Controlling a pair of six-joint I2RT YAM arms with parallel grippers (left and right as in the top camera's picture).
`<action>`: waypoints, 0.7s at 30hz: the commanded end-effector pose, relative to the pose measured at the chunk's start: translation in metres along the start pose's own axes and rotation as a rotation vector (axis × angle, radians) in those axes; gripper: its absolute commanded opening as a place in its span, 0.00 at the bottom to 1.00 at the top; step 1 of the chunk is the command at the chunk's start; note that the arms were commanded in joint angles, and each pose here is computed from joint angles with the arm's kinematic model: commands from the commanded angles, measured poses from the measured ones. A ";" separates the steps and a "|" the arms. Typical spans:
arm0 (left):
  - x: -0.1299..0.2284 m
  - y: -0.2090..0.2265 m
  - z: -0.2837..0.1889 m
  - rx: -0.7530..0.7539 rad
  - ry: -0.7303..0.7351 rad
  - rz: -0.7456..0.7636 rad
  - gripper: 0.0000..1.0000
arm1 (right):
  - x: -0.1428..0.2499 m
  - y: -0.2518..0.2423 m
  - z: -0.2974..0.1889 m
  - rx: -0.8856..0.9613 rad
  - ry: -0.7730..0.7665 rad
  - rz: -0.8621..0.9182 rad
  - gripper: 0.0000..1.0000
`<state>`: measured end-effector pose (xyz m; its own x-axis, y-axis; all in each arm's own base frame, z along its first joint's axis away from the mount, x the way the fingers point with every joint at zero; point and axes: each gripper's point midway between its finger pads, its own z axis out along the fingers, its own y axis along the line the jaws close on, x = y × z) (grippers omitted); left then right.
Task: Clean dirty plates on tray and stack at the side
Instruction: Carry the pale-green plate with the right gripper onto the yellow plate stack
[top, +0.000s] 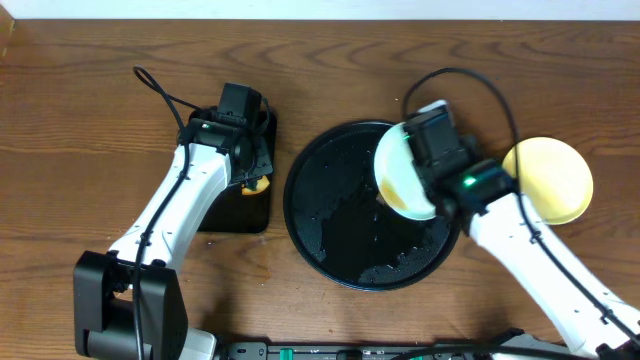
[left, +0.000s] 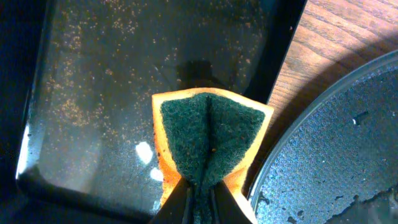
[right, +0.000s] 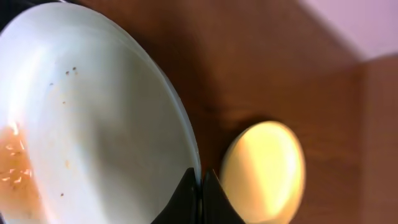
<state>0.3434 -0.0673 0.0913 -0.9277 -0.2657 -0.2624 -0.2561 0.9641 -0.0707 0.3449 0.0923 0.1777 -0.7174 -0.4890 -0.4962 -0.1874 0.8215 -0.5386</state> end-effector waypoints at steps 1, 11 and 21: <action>-0.001 0.003 -0.004 -0.008 -0.013 0.003 0.08 | -0.025 -0.020 -0.031 0.213 -0.093 -0.111 0.01; -0.001 0.003 -0.004 -0.008 -0.013 0.003 0.08 | -0.043 -0.007 -0.060 0.302 -0.184 -0.214 0.01; -0.001 0.003 -0.004 -0.008 -0.013 0.003 0.08 | -0.046 -0.009 -0.062 0.317 -0.193 -0.197 0.01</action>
<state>0.3434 -0.0674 0.0913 -0.9277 -0.2657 -0.2622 -0.2561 0.9641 -0.0710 0.3370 0.1284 0.2280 -0.5532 -0.7117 -0.4330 -0.1274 0.5859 -0.8003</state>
